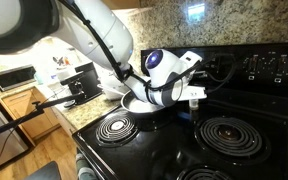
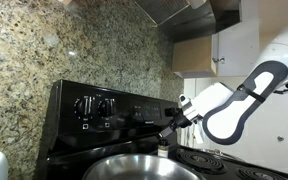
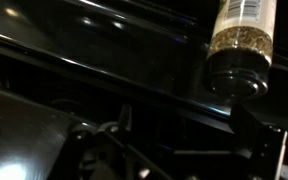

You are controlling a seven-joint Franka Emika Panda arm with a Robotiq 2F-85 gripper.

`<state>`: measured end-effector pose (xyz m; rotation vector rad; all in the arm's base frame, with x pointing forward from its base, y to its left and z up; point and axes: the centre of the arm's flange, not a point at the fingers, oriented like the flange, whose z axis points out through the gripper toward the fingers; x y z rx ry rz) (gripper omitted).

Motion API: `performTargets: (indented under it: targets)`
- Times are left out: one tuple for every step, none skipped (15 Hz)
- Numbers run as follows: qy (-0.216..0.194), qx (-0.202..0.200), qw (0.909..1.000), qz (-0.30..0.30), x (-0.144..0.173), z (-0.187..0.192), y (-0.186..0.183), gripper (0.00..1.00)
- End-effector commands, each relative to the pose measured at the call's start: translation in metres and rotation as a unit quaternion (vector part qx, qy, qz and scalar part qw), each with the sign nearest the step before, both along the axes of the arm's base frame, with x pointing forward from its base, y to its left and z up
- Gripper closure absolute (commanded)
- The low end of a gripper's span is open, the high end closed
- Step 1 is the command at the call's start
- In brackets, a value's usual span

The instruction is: Pick up the spice bottle from the stove, shake it above the pan, then put it back on the stove

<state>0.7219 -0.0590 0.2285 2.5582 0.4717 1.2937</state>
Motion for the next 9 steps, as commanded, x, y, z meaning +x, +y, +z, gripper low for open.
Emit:
performTargets:
  targets:
    - [0.020,-0.041,0.9989,-0.006,-0.044,0.015,0.018,0.00]
    - [0.023,-0.045,0.9987,-0.005,-0.053,0.019,0.018,0.00]
    - [0.024,-0.050,0.9985,-0.001,-0.057,0.022,0.018,0.00]
    - [0.024,-0.060,0.9979,-0.007,-0.061,0.024,0.019,0.00]
    - [0.028,-0.062,0.9977,-0.004,-0.065,0.026,0.019,0.00]
    - [0.029,-0.064,0.9975,-0.002,-0.067,0.029,0.018,0.00]
    - [0.029,-0.069,0.9972,-0.005,-0.070,0.030,0.018,0.00]
    - [0.033,-0.072,0.9968,-0.001,-0.074,0.031,0.017,0.00]
    - [0.033,-0.076,0.9965,-0.002,-0.080,0.032,0.017,0.00]
